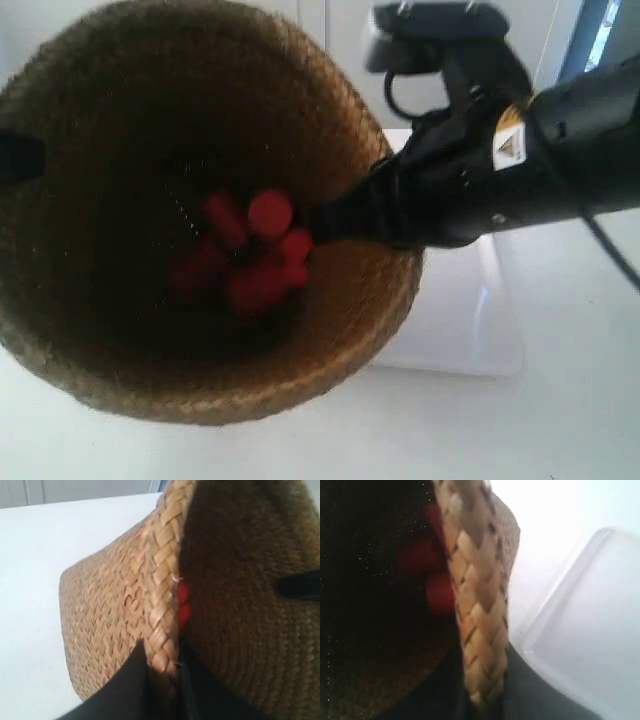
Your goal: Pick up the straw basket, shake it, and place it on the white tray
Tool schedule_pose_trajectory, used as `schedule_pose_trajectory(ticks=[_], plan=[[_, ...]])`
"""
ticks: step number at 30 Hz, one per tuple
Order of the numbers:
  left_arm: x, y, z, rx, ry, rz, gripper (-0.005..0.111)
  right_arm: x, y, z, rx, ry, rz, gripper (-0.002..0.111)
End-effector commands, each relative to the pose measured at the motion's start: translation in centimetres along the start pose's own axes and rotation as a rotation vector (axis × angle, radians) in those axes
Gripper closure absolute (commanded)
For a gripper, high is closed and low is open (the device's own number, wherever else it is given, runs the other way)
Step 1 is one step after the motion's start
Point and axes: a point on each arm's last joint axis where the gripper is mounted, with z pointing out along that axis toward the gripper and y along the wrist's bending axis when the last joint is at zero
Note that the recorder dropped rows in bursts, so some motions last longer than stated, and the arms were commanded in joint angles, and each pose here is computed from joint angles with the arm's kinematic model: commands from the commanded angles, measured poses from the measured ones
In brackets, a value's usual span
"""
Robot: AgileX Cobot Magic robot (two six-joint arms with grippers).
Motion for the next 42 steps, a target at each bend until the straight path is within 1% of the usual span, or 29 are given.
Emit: schedule_pose_trajectory(ticks=[1,5,11,22,24,25,27,28,29,30,31,32,33,34,35,36,37,38,40,42], plan=[[-0.7,-0.7,-1.1,-0.007,-0.077,0.012,0.107,-1.4,0.6,-1.8,-0.04,-0.115,-0.041,0.108],[-0.7,-0.6,-1.1,-0.014,-0.081,0.015,0.107,-1.3,0.5,-1.8,-0.026,-0.087,-0.054,0.108],[-0.6,-0.5,-1.1,-0.026,-0.066,0.033,0.107,-0.8,0.4,0.0,-0.01,-0.014,-0.055,0.108],[-0.2,-0.4,-1.1,-0.032,-0.029,0.047,0.107,-0.8,0.5,1.3,-0.01,-0.015,-0.055,0.108],[-0.5,-0.4,-1.2,-0.036,-0.044,0.046,0.107,-1.0,0.5,1.1,-0.012,-0.024,-0.055,0.108],[-1.0,-0.8,-1.5,-0.025,-0.059,0.029,0.107,-1.4,0.6,0.4,-0.015,-0.035,-0.055,0.108],[-2.5,-2.4,-3.3,0.035,-0.106,0.045,0.107,-2.7,1.1,-2.6,-0.035,-0.068,-0.062,0.108],[-3.7,-3.8,-4.7,0.095,-0.147,0.064,0.107,-3.5,1.6,-4.9,-0.071,-0.114,-0.075,0.108],[-4.3,-4.8,-5.9,0.135,-0.177,0.087,0.107,-4.1,2.2,-7.2,-0.118,-0.176,-0.077,0.108],[-4.6,-5.5,-6.6,0.15,-0.191,0.14,0.107,-4.2,2.7,-9.1,-0.159,-0.243,-0.09,0.108],[-4.1,-5.0,-6.3,0.108,-0.166,0.217,0.107,-3.7,2.7,-9.0,-0.151,-0.278,-0.12,0.108],[-3.2,-3.8,-5.1,0.056,-0.117,0.183,0.107,-2.6,2.2,-6.7,-0.107,-0.253,-0.138,0.108],[-1.9,-1.9,-3.1,-0.009,-0.041,0.07,0.107,-1.3,1.2,-3.6,-0.041,-0.163,-0.101,0.108],[-1.0,-0.5,-1.7,-0.067,0.02,-0.016,0.107,-0.5,0.3,-1.9,0.013,-0.081,-0.028,0.108],[-0.7,-0.1,-1.4,-0.09,0.052,-0.03,0.107,0.0,-0.4,-1.1,0.055,-0.014,-0.003,0.108],[-0.8,-0.3,-1.5,-0.074,0.044,-0.01,0.107,0.1,-0.2,-0.9,0.038,0.005,-0.02,0.108],[-1.2,-0.8,-1.7,-0.031,0.013,0.027,0.107,0.1,0.2,-1.0,0.007,-0.007,-0.031,0.108],[-1.4,-1.1,-1.9,-0.013,-0.009,0.062,0.107,-0.1,0.5,-1.4,-0.015,-0.032,-0.035,0.108],[-1.8,-1.0,-2.1,-0.04,-0.025,0.044,0.107,-0.2,0.4,-1.8,-0.014,-0.05,-0.038,0.108],[-1.7,-1.1,-2.1,-0.033,-0.017,0.04,0.107,0.0,0.4,-1.6,-0.01,-0.034,-0.038,0.108]])
